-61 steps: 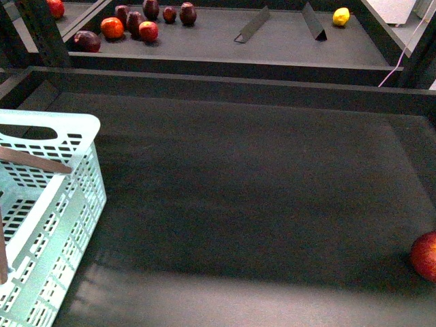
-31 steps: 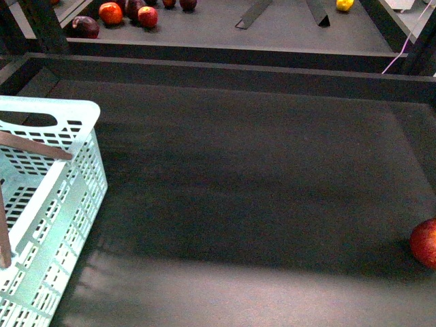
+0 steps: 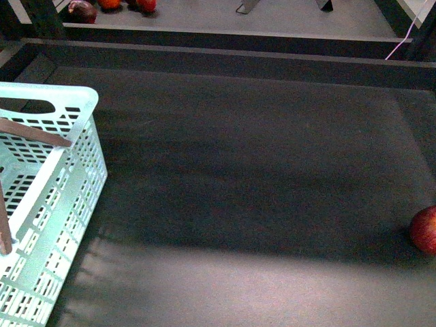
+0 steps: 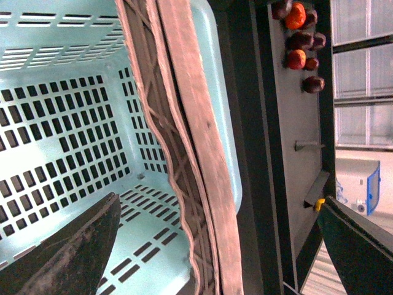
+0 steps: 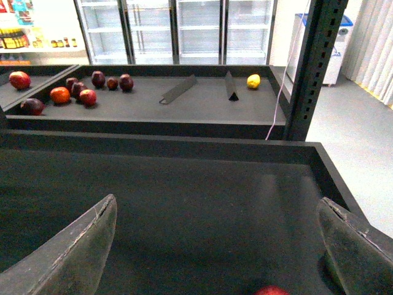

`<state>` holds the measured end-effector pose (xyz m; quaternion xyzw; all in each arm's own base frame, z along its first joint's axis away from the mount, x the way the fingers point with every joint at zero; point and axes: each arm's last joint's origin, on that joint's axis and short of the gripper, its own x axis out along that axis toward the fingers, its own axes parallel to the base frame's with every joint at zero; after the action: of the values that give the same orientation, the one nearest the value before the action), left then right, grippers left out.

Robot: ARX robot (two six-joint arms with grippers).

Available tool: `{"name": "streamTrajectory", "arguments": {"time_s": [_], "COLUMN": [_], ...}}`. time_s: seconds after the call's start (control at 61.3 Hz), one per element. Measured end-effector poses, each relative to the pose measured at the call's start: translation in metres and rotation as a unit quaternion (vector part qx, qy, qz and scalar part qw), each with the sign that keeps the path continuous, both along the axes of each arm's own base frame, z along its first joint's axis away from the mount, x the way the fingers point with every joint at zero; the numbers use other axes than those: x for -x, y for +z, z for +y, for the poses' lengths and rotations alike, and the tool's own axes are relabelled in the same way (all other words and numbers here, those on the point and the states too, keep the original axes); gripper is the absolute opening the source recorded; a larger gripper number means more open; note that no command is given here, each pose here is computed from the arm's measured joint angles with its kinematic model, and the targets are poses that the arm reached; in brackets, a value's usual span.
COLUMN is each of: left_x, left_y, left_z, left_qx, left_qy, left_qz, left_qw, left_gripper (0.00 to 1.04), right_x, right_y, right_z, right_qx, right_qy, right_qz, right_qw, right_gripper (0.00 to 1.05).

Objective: Pick apple with right arm and hold basket with left

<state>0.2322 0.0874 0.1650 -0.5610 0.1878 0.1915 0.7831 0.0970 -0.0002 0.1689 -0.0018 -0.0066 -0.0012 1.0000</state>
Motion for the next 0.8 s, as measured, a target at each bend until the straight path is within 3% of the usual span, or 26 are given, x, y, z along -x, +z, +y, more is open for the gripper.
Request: {"name": "streamTrajectory", "arguments": {"time_s": [0.261,0.62,0.799], "left_x": [-0.043,-0.076,-0.083], "left_y": [-0.008,-0.024,-0.022], "left_z": [0.014,0.003,-0.001], "left_qx": [0.018,0.031,0.045], "left_qy": [0.003,-0.006,0.006], "left_qz": [0.007,0.028,0.032], "left_qw": [1.0,0.999,0.998], "left_gripper": [0.98,0.98,0.53], "right_x": [0.0,0.0,0.0], "right_y": [0.0,0.0,0.0], "right_z": [0.0,0.0,0.0], "right_qx": [0.0,0.0,0.0], "right_qy": [0.0,0.0,0.0], "right_qz": [0.0,0.0,0.0], "right_qw": [1.0,1.0,1.0], "right_gripper": [0.96,0.96,0.96]}}
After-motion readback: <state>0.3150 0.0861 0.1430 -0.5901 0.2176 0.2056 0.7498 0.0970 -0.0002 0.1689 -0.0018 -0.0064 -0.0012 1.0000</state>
